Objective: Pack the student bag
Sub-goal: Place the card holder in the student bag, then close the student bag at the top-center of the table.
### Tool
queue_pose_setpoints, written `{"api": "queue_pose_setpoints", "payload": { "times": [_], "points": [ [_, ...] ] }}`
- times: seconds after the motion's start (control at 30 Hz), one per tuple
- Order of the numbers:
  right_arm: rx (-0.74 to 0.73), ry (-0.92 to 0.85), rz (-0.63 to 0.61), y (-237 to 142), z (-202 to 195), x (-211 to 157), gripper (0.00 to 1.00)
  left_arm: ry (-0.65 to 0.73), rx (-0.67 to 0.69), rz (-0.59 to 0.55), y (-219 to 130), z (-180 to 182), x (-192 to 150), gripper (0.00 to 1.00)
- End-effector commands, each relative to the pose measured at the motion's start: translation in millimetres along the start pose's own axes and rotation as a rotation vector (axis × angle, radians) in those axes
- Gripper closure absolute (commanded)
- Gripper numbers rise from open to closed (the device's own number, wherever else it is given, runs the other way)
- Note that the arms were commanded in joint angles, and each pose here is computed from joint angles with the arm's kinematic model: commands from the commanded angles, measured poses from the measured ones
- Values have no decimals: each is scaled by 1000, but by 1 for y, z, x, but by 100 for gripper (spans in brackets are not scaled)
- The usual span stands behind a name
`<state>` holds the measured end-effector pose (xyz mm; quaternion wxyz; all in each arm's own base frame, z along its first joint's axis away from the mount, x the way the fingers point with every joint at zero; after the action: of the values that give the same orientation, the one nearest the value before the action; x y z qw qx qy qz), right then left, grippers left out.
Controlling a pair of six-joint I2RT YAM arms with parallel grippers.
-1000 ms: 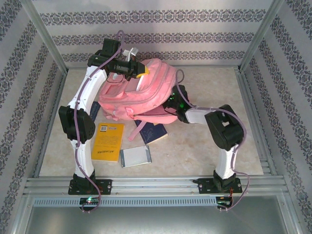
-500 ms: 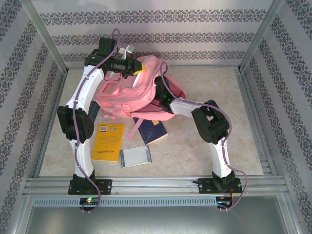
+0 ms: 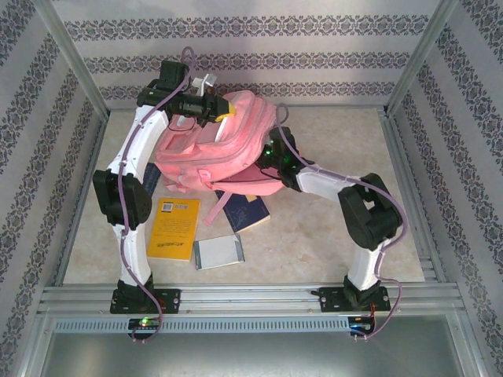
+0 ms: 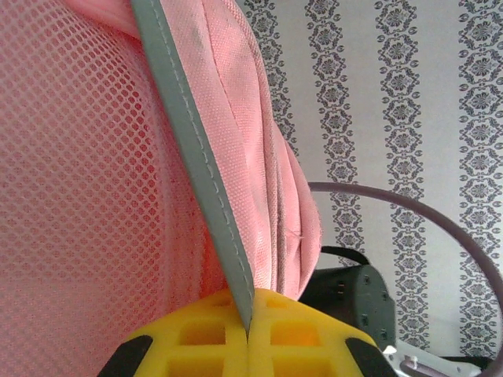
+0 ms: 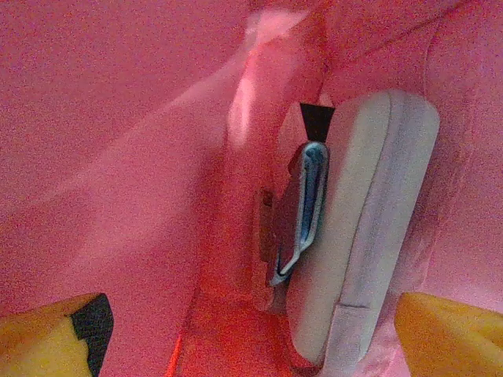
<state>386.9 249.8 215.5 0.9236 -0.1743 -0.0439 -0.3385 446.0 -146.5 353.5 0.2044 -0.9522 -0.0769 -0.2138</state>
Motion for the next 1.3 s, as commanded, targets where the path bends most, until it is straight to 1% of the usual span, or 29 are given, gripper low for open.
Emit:
{"api": "queue_pose_setpoints", "payload": {
  "times": [0.0,0.17,0.27,0.4,0.5,0.53,0.6,0.67,0.7,0.73,0.77,0.8,0.83,0.9,0.97,1.0,1.07,1.17,1.27],
  "points": [
    [-33,-69,-44,-36,0,6,8,98,-44,-46,-15,-22,10,100],
    [-53,-69,-121,-86,-15,15,8,73,1,-39,-8,-11,10,100],
    [-66,-36,-156,-114,-30,19,9,69,29,-7,6,-5,6,99],
    [-143,-13,-220,-151,-49,15,11,78,62,59,39,-1,-7,96],
    [-213,-51,-261,-177,-57,6,13,73,73,106,67,3,-19,88],
    [-224,-70,-268,-185,-58,1,14,68,76,117,76,6,-23,87],
    [-242,-104,-278,-198,-58,-7,14,44,74,136,92,15,-32,87],
    [-242,-137,-269,-208,-56,-16,15,-1,41,134,104,28,-38,84],
    [-232,-158,-256,-212,-55,-21,16,-31,25,126,109,36,-42,83],
    [-223,-174,-237,-215,-54,-26,16,-50,13,111,112,42,-45,79],
    [-218,-190,-214,-217,-54,-31,17,-61,7,99,114,46,-49,73],
    [-210,-212,-182,-218,-52,-36,18,-72,-2,83,113,48,-52,64],
    [-205,-250,-146,-219,-49,-43,18,-78,-19,68,112,47,-56,57],
    [-211,-324,-78,-218,-45,-58,19,-70,-69,42,107,39,-61,50],
    [-214,-385,-6,-216,-41,-72,19,-66,-87,14,95,28,-70,45],
    [-216,-410,40,-214,-40,-80,20,-57,-78,1,87,21,-76,43],
    [-223,-432,128,-209,-41,-94,21,-34,-18,-4,67,10,-93,43],
    [-217,-441,263,-201,-46,-118,22,0,138,-20,30,-2,-133,43],
    [-232,-450,371,-190,-50,-141,24,-32,283,-11,2,3,-180,43]
  ]
}}
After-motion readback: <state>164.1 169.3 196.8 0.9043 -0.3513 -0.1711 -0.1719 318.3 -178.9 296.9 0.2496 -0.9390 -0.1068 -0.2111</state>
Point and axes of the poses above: each hand's point on the last joint's axis, 136 mm out from that joint toward the fingers, its own y axis out along the fingers, its own z axis along the line the jaws close on, x = y × z, the point moved 9 cm from there along -y, back along the fingers, and after that the axes turned 10 degrees about y, right-handed, at the moved point
